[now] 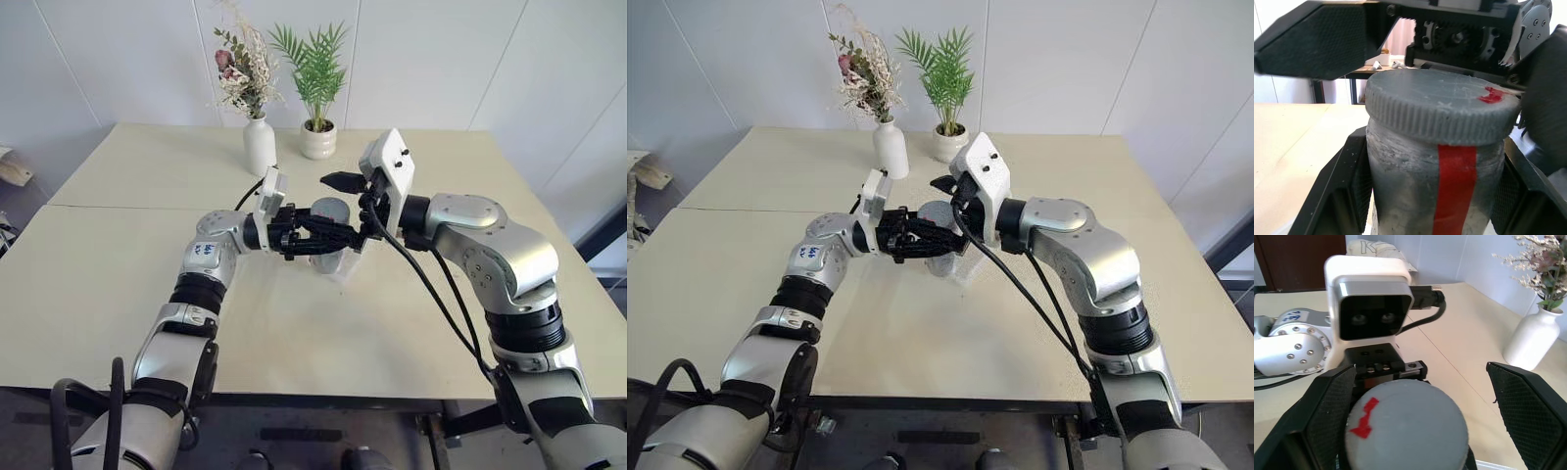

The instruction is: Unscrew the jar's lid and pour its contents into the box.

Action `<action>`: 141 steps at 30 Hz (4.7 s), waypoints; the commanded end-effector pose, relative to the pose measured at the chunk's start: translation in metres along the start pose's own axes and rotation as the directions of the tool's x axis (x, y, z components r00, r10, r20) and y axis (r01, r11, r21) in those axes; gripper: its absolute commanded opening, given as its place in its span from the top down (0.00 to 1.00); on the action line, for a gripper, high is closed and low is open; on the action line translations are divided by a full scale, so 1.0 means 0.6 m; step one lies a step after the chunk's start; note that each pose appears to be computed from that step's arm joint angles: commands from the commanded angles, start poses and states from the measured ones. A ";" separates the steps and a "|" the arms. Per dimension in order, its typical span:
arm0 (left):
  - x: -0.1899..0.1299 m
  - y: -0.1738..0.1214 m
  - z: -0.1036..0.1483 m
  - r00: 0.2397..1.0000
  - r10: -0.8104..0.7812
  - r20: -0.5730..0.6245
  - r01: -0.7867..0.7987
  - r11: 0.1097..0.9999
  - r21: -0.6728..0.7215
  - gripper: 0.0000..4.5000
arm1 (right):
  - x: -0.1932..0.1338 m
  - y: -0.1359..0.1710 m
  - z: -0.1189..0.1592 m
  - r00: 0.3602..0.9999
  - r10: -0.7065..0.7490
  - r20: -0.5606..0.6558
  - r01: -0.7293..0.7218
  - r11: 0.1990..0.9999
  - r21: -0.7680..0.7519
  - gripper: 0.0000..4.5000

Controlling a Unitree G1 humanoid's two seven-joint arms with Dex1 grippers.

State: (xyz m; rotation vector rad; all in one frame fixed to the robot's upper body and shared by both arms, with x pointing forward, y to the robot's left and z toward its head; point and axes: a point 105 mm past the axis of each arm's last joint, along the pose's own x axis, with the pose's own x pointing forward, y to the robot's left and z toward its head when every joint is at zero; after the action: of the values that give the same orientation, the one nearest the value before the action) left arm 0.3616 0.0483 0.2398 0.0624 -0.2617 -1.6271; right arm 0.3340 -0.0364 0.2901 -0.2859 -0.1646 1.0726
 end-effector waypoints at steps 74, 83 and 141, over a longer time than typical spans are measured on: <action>0.014 -0.037 0.010 0.978 -0.209 -0.002 0.209 0.978 0.024 0.42 | 0.001 0.016 0.015 0.952 0.297 0.075 -0.294 0.954 -0.052 0.00; 0.009 -0.035 0.010 0.979 -0.201 -0.012 0.201 0.979 0.038 0.42 | -0.015 -0.005 0.010 0.967 0.247 0.056 -0.244 0.968 -0.054 0.00; 0.008 -0.032 0.010 0.986 -0.166 0.008 0.166 0.985 0.047 0.42 | -0.010 0.033 0.023 0.959 0.267 0.092 -0.265 0.964 -0.036 0.00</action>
State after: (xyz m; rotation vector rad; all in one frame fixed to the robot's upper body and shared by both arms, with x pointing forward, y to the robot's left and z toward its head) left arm 0.3494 0.0468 0.2348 0.0811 -0.2646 -1.7317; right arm 0.3153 -0.0342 0.2867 -0.2553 -0.1765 1.3331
